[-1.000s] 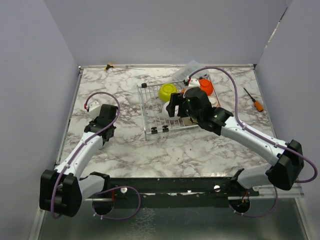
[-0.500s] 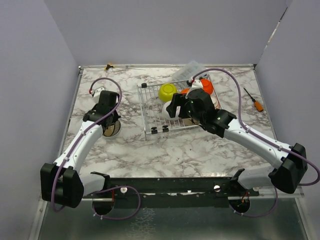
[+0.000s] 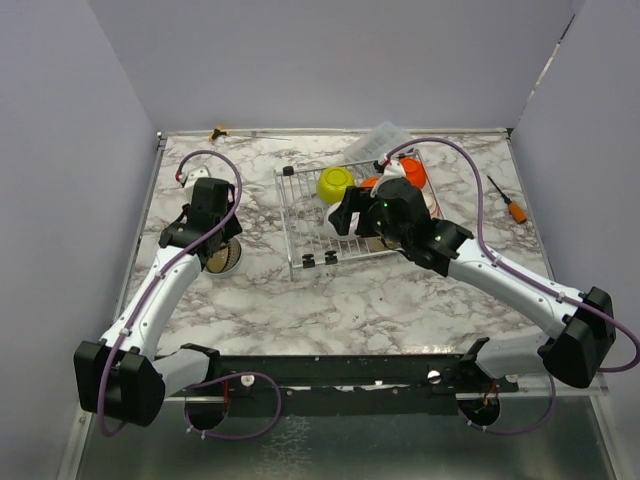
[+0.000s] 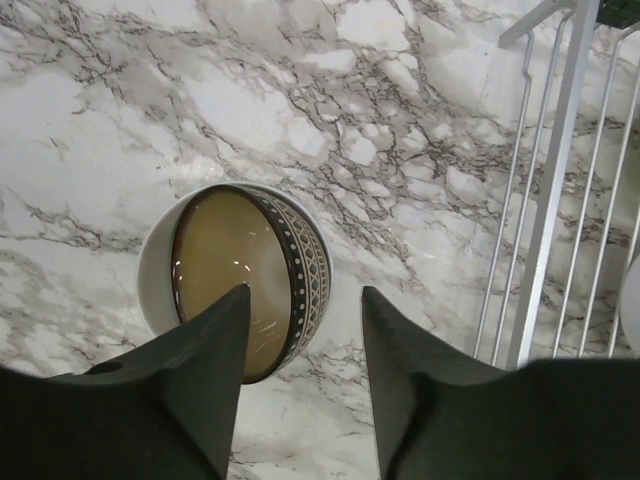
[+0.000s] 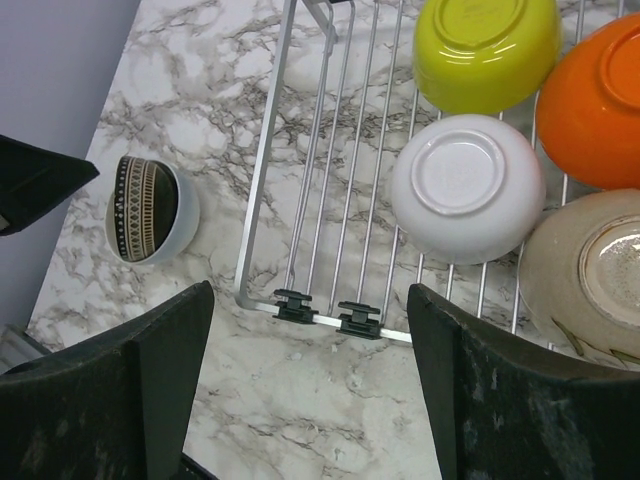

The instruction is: Load the bowls into the dish rack

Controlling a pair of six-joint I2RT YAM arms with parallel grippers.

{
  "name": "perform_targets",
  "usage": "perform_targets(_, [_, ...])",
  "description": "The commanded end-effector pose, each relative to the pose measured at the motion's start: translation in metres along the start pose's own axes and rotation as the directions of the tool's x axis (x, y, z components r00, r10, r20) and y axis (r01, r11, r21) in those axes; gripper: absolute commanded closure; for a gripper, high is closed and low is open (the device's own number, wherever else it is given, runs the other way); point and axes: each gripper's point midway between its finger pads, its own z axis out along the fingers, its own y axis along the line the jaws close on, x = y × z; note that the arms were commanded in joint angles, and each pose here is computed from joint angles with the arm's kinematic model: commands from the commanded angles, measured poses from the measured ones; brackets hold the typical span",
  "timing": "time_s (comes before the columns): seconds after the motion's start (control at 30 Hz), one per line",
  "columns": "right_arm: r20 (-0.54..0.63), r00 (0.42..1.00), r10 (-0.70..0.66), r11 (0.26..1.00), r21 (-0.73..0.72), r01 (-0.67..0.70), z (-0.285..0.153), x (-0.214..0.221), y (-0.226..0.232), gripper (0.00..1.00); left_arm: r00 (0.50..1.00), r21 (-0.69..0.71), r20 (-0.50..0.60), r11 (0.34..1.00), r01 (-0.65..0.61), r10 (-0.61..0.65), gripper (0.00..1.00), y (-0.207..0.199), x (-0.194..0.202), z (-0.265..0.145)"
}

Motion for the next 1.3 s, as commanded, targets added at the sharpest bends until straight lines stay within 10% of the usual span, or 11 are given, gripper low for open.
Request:
perform_targets(0.0, [0.003, 1.000, 0.030, 0.999, -0.035, -0.030, -0.004, -0.001, 0.005, 0.18, 0.994, 0.001, -0.106, 0.999, -0.034, 0.033, 0.46, 0.004, 0.035, 0.012])
perform_targets(0.3, [-0.012, 0.999, 0.029, 0.999, -0.045, -0.030, -0.004, 0.002, 0.007, 0.18, 0.985, 0.001, -0.172, 0.999, -0.034, 0.033, 0.48, 0.000, 0.064, 0.042])
perform_targets(0.57, [-0.009, 0.999, 0.031, 0.998, -0.045, -0.032, -0.008, 0.000, 0.007, 0.18, 0.989, 0.007, -0.142, 1.000, -0.028, 0.029, 1.00, -0.004, 0.052, 0.042])
perform_targets(1.0, [-0.028, 0.999, 0.043, 0.990, -0.135, -0.046, -0.012, 0.003, 0.023, 0.16, 0.999, 0.224, -0.043, 0.974, 0.025, -0.016, 1.00, -0.053, -0.015, -0.008])
perform_targets(1.27, [-0.022, 0.994, 0.103, 0.882, -0.460, -0.101, -0.023, 0.003, 0.078, 0.02, 0.990, 0.611, -0.122, 0.782, 0.127, -0.066, 1.00, -0.134, -0.050, -0.072])
